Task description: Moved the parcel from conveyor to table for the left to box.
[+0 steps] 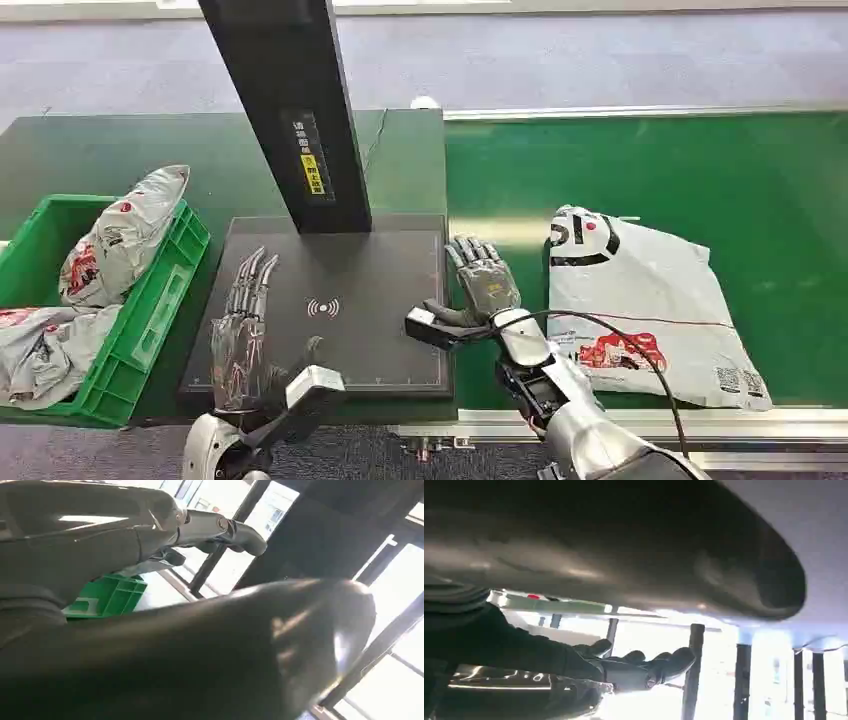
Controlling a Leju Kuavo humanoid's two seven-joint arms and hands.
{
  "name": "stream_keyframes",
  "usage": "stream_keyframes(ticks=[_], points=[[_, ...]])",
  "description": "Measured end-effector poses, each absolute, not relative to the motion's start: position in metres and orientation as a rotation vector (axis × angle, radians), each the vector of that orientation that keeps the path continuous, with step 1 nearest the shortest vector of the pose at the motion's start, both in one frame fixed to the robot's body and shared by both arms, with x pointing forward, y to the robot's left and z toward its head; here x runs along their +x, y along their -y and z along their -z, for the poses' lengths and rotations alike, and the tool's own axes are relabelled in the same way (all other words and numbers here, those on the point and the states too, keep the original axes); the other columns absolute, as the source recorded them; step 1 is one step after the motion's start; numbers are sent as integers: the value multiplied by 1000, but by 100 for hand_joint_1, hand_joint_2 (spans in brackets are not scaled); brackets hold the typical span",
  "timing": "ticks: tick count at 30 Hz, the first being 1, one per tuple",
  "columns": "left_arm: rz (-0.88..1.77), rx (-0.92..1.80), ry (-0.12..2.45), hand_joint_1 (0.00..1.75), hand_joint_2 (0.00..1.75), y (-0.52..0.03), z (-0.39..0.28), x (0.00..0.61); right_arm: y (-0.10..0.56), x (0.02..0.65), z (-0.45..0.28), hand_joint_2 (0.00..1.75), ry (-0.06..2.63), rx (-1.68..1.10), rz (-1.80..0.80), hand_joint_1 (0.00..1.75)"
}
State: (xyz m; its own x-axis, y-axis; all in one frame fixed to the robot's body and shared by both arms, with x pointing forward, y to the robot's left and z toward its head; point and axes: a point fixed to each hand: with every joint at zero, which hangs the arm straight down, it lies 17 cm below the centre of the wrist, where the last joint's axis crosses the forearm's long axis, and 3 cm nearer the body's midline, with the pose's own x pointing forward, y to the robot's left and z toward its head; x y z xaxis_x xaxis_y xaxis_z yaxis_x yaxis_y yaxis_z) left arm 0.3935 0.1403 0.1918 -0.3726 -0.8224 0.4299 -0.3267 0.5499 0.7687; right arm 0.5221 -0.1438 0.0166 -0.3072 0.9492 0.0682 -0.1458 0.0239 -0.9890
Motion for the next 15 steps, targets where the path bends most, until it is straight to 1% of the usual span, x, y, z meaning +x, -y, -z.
stream_keyframes(ticks=[7,11,15], points=[[736,962,1887,0,0,-155,-182,398,191,540,-43,0,1396,-1038,-1294,0],[760,966,1849,0,0,-158,-167,400,223,543,-40,0,1333,-1083,-1244,0],[782,1004,1796,0,0,-164,-157,404,248,545,-30,0,1232,-1108,-1245,0]])
